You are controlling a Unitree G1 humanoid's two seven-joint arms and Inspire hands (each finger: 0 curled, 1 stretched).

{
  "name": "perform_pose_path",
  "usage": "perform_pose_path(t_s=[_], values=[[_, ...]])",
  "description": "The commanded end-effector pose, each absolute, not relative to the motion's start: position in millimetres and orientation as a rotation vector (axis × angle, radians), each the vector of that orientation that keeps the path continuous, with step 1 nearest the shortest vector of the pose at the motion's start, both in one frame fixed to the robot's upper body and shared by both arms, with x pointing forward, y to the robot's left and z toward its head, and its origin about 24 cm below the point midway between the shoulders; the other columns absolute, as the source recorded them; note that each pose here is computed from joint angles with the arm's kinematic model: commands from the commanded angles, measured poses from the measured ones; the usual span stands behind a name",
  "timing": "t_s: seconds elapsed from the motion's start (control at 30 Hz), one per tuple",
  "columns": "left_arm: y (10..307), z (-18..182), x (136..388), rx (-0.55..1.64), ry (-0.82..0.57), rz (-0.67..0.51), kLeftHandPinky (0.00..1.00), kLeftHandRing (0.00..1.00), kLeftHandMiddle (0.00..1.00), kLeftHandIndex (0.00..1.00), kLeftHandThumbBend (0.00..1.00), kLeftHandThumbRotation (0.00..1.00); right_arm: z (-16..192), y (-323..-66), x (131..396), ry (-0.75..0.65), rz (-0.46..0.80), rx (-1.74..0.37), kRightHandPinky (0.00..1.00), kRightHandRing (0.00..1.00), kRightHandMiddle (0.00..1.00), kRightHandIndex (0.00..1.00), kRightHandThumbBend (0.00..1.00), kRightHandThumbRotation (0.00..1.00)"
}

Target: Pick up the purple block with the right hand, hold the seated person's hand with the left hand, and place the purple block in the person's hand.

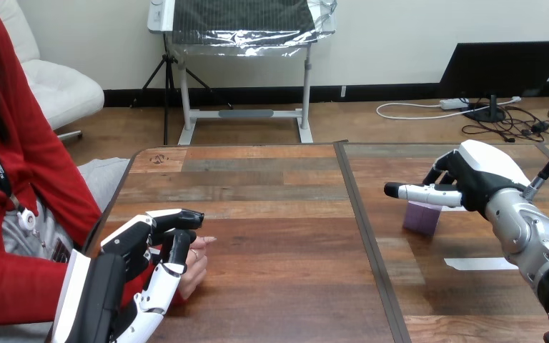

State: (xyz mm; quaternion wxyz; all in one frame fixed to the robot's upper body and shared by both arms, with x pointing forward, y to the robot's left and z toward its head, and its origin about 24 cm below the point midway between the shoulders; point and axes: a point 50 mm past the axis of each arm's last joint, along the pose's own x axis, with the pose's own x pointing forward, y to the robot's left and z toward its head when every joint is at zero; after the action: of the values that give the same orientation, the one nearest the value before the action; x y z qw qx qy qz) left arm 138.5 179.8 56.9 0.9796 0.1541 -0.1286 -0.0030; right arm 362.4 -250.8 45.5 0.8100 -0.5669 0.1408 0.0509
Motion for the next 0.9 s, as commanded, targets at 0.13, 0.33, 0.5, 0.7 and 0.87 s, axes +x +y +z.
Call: perform_pose_path(t_s=[0.13, 0.33, 0.5, 0.7, 0.87], values=[[177, 63, 144, 0.308, -0.315, -0.005, 0.50, 0.67, 0.70, 0.63, 0.33, 0.75, 82, -248, 380, 0.163, 0.015, -1.136, 0.51, 0.54, 0.55, 0.55, 0.99, 0.78], [177, 62, 144, 0.310, -0.307, 0.000, 0.50, 0.67, 0.70, 0.63, 0.34, 0.75, 88, -247, 382, 0.129, -0.010, -1.094, 0.53, 0.55, 0.56, 0.56, 1.00, 0.77], [177, 62, 144, 0.315, -0.304, 0.000, 0.50, 0.67, 0.70, 0.63, 0.37, 0.76, 93, -245, 383, 0.082, -0.043, -1.054, 0.49, 0.54, 0.56, 0.55, 1.00, 0.75], [177, 62, 144, 0.312, -0.303, -0.004, 0.50, 0.67, 0.70, 0.63, 0.37, 0.76, 99, -243, 384, 0.014, -0.078, -1.010, 0.51, 0.52, 0.53, 0.53, 1.00, 0.72], [178, 62, 144, 0.314, -0.307, -0.006, 0.50, 0.67, 0.70, 0.63, 0.36, 0.76, 104, -242, 386, -0.012, -0.090, -0.999, 0.52, 0.53, 0.53, 0.55, 1.00, 0.72]])
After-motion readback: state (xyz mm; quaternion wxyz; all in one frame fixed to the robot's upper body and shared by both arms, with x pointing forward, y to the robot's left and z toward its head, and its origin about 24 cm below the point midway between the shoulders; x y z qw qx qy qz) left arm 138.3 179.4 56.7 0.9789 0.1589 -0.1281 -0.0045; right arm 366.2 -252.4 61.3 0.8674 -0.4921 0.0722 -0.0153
